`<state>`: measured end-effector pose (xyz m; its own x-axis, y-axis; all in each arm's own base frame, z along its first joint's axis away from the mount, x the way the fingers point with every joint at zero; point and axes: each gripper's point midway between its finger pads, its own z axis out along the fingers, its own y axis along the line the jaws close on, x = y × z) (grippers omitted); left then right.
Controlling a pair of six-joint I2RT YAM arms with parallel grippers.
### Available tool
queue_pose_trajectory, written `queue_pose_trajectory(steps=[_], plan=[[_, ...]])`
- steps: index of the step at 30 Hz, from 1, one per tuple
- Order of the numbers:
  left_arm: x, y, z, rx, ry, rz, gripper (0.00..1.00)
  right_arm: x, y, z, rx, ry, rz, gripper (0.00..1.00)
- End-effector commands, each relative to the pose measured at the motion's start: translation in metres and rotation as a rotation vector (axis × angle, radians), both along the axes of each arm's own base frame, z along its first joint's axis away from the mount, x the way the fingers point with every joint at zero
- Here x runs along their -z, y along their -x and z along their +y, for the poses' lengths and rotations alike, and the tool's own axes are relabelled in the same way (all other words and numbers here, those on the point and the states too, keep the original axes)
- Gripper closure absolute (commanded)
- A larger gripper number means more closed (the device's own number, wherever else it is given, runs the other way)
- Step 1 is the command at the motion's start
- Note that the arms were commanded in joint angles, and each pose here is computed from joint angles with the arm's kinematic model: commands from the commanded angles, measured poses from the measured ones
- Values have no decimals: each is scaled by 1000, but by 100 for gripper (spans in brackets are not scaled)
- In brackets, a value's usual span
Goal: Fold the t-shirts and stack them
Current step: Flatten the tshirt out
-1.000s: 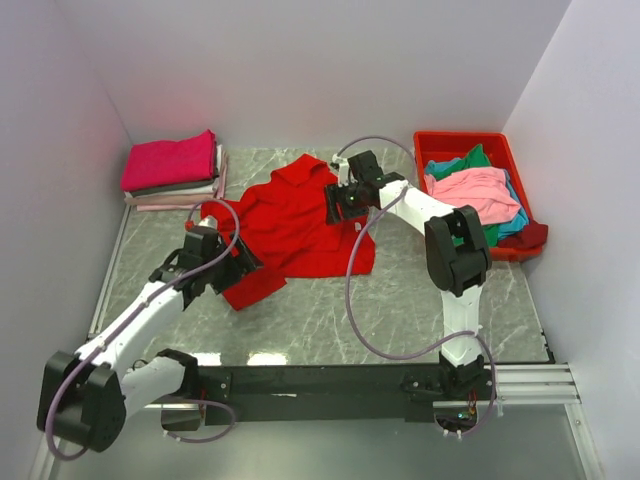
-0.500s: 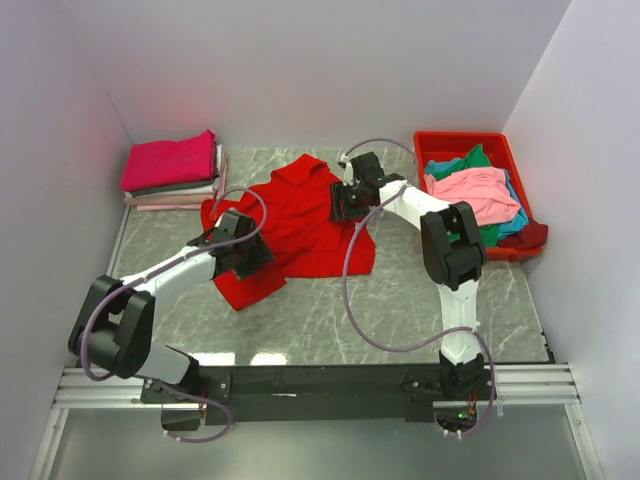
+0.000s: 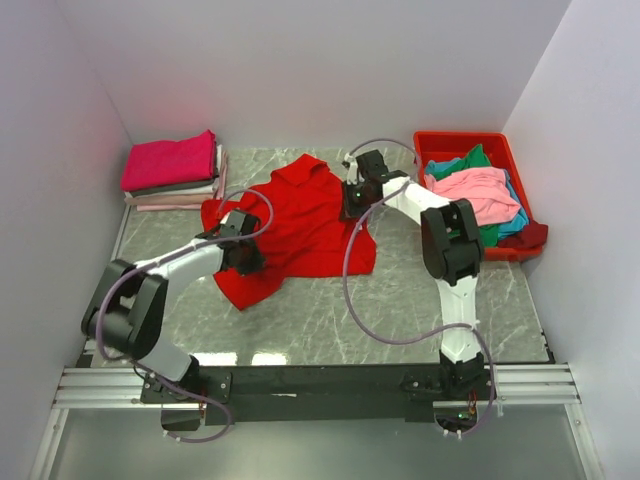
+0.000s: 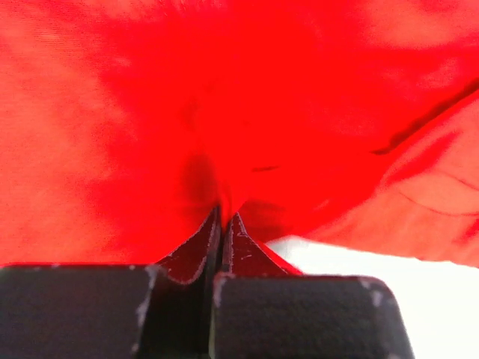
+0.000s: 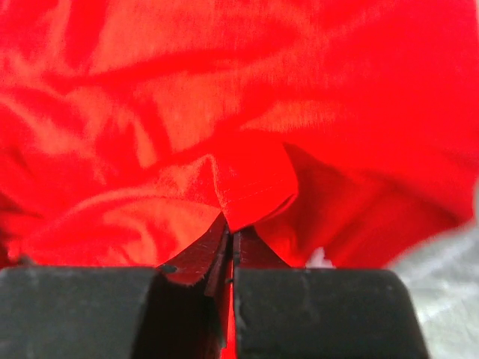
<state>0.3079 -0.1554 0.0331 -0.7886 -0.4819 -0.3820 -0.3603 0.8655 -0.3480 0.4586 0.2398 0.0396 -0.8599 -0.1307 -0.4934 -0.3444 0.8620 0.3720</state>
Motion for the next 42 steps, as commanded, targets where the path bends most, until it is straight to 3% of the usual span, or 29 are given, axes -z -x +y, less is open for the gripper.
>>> queue_pose_trajectory(steps=[1,6,8,9,11,12,13,16,18,19,20,21,22,24,26,29,31,32,33,35,36,38,39,41,42], plan=[[-51,-7,15,-11,-53,-130,100,-65,8,-17,-73,-24,-124,100],[-79,25,40,-28,-72,-169,100,-113,62,-41,-349,-2,-253,100],[-85,39,50,-53,-37,-171,100,-107,107,-56,-470,-6,-184,100],[-78,49,56,-76,-23,-146,100,-121,127,-59,-623,-16,-257,100],[-87,59,66,-122,39,-170,100,-103,194,-82,-765,6,-99,100],[-83,70,72,-174,55,-139,100,-104,217,-96,-942,53,-154,100],[-87,73,81,-226,77,-150,100,-88,270,-118,-1014,48,21,100],[-114,86,95,-363,167,-245,98,-57,328,-169,-1110,229,106,100],[-144,93,103,-457,236,-361,90,-50,335,-188,-1081,360,25,95],[-158,100,107,-481,268,-425,77,-41,333,-195,-1061,415,-6,81],[-167,103,111,-508,283,-462,71,-47,327,-196,-1017,457,-92,56],[-179,106,113,-515,303,-504,65,-49,323,-196,-995,477,-134,46],[-192,112,116,-515,323,-560,53,-52,320,-193,-993,479,-185,37],[-205,119,125,-542,311,-610,43,-66,313,-189,-981,493,-295,23],[-209,128,130,-547,293,-616,28,-77,298,-184,-947,505,-388,18],[-217,135,128,-497,274,-628,24,-86,274,-177,-867,497,-416,16],[-224,135,116,-387,276,-656,23,-97,252,-164,-814,451,-455,17],[-233,129,109,-339,298,-713,22,-91,245,-151,-784,362,-403,17],[-237,129,92,-221,325,-735,19,-101,224,-141,-749,335,-445,18],[-228,116,73,-110,349,-726,19,-88,203,-123,-720,241,-353,22],[-232,107,66,-63,352,-748,20,-105,183,-109,-679,178,-368,24],[-206,86,50,16,348,-645,21,-89,160,-95,-634,103,-242,31],[-207,73,46,52,334,-662,22,-108,137,-83,-627,62,-280,32],[-183,48,39,88,294,-563,26,-92,114,-73,-602,21,-198,33],[-176,38,40,111,251,-542,28,-107,92,-67,-565,9,-221,33]])
